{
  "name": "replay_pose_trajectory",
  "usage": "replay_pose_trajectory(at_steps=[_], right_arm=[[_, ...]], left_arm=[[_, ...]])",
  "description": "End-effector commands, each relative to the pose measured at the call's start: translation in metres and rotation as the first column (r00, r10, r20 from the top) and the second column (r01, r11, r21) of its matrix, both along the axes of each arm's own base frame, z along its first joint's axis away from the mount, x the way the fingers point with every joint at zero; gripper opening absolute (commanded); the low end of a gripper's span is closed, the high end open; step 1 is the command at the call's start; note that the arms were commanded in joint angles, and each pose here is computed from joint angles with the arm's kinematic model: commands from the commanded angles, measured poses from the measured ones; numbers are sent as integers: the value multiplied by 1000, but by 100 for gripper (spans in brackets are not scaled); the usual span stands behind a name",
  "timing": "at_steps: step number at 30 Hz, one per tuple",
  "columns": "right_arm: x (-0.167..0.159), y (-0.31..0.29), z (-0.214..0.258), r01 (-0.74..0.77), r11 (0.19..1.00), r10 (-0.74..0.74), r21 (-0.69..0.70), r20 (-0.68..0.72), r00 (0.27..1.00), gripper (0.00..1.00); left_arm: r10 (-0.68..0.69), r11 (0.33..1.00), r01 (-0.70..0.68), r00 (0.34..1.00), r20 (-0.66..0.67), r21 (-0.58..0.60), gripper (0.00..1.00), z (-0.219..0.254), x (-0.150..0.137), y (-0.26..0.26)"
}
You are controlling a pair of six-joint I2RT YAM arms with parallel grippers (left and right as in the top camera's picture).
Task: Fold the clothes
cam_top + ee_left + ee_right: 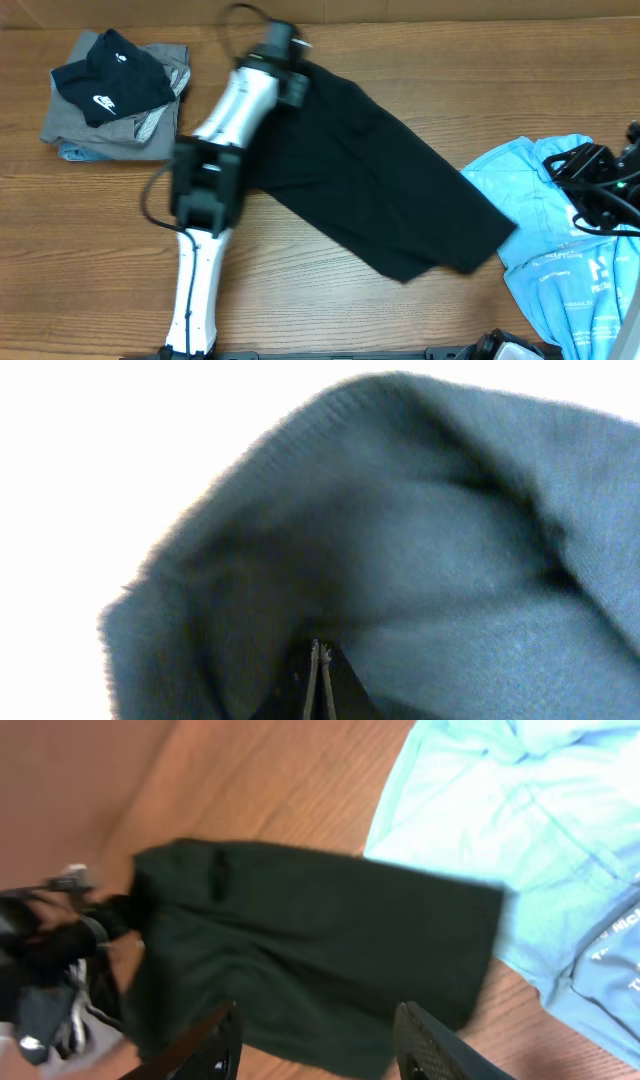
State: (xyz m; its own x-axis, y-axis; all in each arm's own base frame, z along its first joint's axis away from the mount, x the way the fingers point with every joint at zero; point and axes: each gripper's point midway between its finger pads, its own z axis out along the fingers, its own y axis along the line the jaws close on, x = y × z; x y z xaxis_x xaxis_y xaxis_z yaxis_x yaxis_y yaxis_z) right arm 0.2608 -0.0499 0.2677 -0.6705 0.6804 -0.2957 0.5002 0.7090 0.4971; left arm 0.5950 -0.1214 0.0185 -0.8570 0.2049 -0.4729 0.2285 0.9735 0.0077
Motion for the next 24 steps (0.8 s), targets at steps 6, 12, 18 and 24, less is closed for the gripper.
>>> replay_pose_trajectory(at_steps=[6, 12, 18, 24], right_arm=[[-1, 7, -53, -56, 997, 49, -60, -113, 992, 53], [6, -8, -109, 41, 996, -54, -77, -184, 981, 53], [35, -28, -191, 157, 985, -170, -71, -253, 952, 22], [58, -46, -258, 236, 968, -252, -87, -331, 910, 13]], left_arm=[[-39, 974, 87, 974, 225, -208, 11, 171, 17, 7], [-78, 978, 130, 953, 294, -163, 16, 268, -33, 10], [-83, 977, 134, 956, 283, -165, 16, 331, -106, 18], [-83, 979, 130, 958, 273, -158, 20, 363, -159, 24]])
